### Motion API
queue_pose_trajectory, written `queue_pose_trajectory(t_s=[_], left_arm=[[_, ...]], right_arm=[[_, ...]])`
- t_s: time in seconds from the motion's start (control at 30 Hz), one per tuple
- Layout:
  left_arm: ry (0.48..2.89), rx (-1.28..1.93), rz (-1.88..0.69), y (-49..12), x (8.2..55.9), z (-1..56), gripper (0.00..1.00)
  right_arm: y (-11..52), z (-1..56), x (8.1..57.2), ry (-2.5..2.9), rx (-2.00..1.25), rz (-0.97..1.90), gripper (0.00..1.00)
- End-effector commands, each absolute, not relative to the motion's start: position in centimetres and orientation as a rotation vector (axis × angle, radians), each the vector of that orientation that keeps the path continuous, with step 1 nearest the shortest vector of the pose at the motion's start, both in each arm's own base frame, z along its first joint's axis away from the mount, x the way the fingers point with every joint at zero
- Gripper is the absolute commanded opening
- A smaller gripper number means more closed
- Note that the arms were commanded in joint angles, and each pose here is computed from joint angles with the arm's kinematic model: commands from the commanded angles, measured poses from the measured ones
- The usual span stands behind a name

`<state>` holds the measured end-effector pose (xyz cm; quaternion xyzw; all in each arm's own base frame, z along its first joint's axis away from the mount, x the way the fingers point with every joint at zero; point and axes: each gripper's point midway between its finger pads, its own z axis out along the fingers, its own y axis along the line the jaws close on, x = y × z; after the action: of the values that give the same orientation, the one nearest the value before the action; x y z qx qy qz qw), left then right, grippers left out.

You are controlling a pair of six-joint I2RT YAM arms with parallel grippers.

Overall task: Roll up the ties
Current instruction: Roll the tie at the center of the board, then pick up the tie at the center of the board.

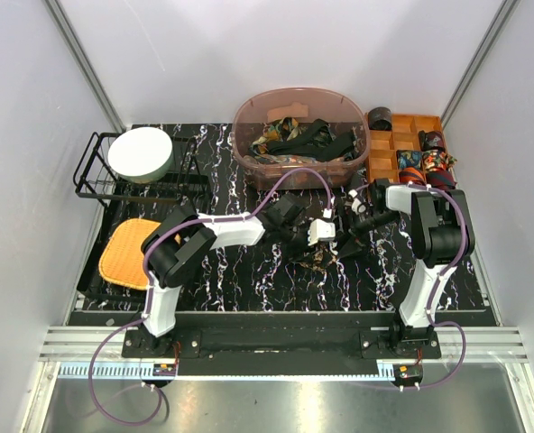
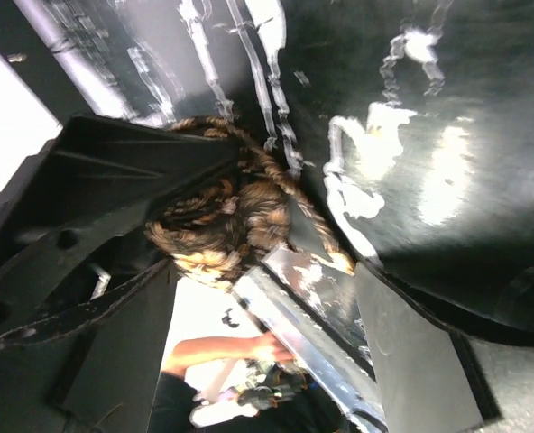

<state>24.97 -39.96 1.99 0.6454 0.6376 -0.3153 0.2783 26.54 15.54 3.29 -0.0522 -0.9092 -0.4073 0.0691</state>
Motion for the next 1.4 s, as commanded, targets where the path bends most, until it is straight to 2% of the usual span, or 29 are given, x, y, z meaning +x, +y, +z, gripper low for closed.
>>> queue_pose_trajectory(t_s=[0.0,0.4,0.57,0.73,0.83,0.87,0.97,1.03,1.37], left_arm=[[2.017,1.834,-0.667,-34.2,23.5,-4.9,0.00],[2.035,1.831,-0.683,-34.4,23.3,-5.3,0.00],[2.036,1.827,-0.692,-34.5,23.4,-5.3,0.00],[2.045,1.824,-0.699,-34.6,23.3,-5.4,0.00],[2.045,1.822,-0.699,-34.6,23.3,-5.3,0.00],[2.042,1.821,-0.701,-34.6,23.4,-5.3,0.00],[2.044,1.820,-0.706,-34.7,23.3,-5.2,0.00],[2.046,1.822,-0.708,-34.7,23.2,-5.3,0.00],[2.044,1.827,-0.709,-34.6,23.1,-5.3,0.00]], right_arm=[[16.2,0.8,27.7,-2.797,-0.104,-1.317,0.87],[18.8,5.2,26.2,-2.611,0.001,-1.732,0.89],[19.1,5.5,25.1,-2.557,-0.027,-1.752,0.88],[19.3,4.2,24.4,-2.559,-0.070,-1.617,0.82],[19.4,4.0,23.6,-2.550,-0.045,-1.545,0.85],[19.5,4.1,23.5,-2.540,-0.044,-1.545,0.88],[19.9,5.0,24.0,-2.509,-0.057,-1.597,0.89],[19.7,4.8,24.9,-2.588,-0.028,-1.566,0.87],[18.5,5.4,26.6,-2.812,-0.021,-1.462,0.63]])
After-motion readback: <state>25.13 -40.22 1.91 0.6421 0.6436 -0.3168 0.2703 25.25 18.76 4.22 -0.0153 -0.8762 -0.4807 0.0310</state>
